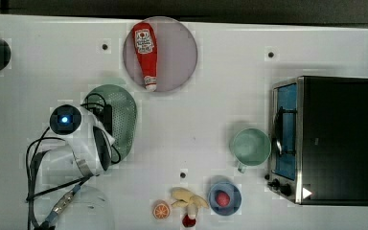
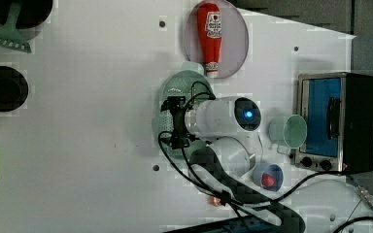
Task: Drag strainer right to left.
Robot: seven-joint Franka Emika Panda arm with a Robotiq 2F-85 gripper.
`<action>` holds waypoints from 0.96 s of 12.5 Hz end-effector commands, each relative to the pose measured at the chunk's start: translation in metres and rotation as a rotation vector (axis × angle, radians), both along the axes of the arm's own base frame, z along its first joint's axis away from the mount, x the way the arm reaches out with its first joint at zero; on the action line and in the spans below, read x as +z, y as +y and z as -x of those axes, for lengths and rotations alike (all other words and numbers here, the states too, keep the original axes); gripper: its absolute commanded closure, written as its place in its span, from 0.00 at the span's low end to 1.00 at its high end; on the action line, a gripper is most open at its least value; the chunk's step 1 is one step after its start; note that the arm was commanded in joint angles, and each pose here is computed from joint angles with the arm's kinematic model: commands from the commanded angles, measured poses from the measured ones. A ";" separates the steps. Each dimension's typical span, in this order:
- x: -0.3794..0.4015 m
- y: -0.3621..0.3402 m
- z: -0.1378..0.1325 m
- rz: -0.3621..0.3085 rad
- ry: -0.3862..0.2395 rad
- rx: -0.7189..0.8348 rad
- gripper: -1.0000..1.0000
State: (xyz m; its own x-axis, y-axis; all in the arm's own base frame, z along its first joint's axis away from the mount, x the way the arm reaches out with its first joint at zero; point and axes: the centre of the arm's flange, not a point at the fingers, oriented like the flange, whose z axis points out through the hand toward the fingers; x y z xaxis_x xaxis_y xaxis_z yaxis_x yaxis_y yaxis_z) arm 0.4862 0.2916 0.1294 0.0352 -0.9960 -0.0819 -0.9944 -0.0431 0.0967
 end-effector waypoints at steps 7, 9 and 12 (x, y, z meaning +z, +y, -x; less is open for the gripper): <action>0.009 0.098 0.017 -0.052 0.001 -0.020 0.00; 0.009 0.112 0.017 -0.072 -0.001 -0.026 0.00; 0.008 0.129 0.018 -0.086 -0.008 -0.010 0.00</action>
